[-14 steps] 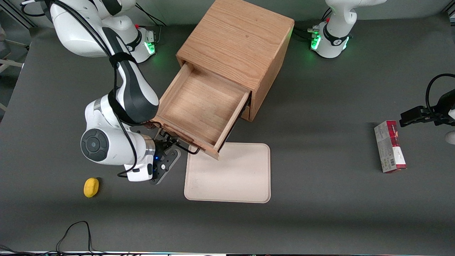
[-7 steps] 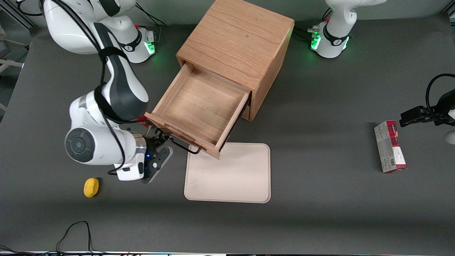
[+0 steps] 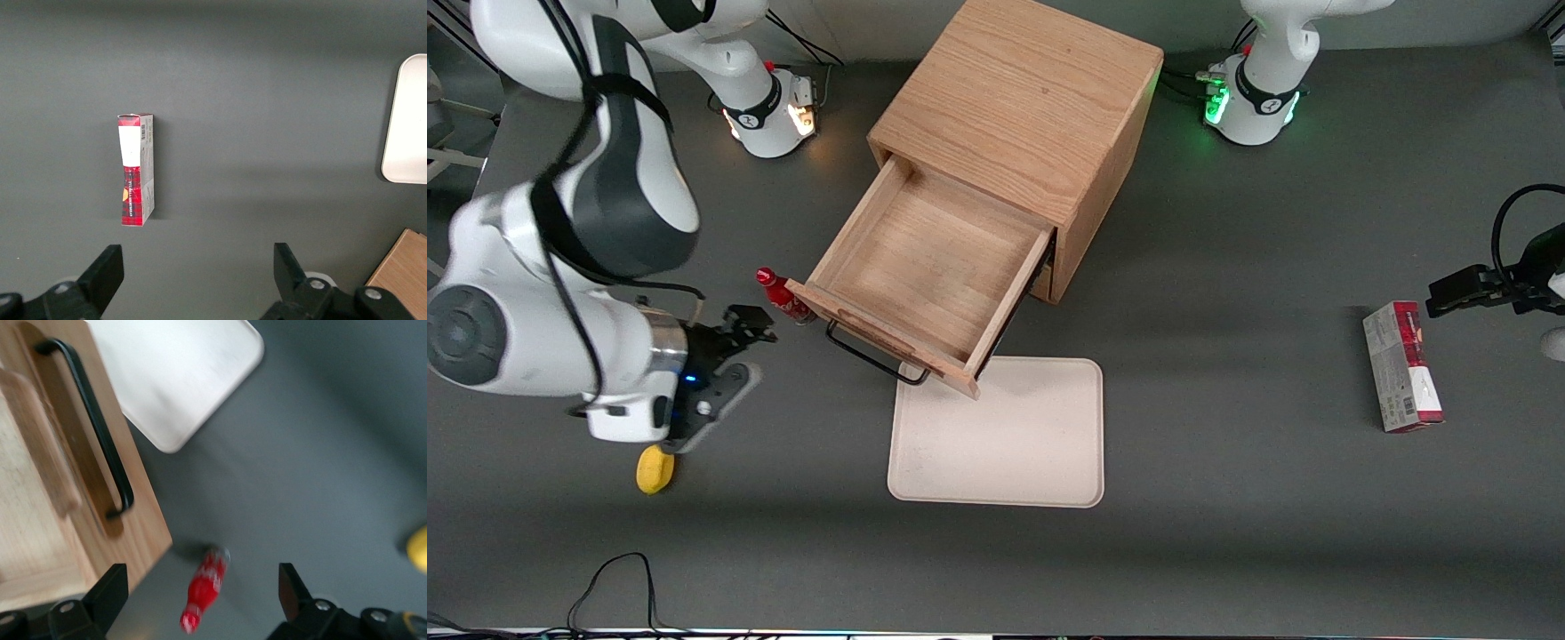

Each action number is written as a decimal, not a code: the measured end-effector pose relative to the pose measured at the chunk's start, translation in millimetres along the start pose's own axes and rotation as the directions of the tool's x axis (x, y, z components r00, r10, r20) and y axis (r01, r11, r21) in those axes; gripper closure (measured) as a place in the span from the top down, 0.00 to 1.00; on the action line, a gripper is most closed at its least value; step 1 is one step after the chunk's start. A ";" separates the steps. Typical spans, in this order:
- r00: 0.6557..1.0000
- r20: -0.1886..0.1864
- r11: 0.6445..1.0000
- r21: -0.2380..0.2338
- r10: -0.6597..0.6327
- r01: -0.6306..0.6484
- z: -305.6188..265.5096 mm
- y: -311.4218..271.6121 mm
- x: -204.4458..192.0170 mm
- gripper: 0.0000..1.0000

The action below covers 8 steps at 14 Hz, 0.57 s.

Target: Open upper drawer

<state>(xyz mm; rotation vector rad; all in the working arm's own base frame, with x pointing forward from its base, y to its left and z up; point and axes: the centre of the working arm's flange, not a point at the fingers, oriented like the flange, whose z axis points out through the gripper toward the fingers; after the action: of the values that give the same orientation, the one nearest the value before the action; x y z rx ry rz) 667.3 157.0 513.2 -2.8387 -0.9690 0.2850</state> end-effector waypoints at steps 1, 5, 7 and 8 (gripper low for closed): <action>0.998 0.017 0.998 -0.026 0.053 -0.053 -9.5 4.7 -16.3 1.00; 0.960 0.055 0.959 -0.092 0.274 -0.268 -22.2 20.3 -71.2 1.00; 0.943 0.036 0.940 -0.093 0.332 -0.328 -37.2 24.1 -95.9 1.00; 0.936 0.018 0.932 -0.094 0.353 -0.350 -48.3 26.3 -108.0 1.00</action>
<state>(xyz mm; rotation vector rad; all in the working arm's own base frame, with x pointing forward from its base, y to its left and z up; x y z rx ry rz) 609.6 67.0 570.2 -3.0895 -0.4804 0.3338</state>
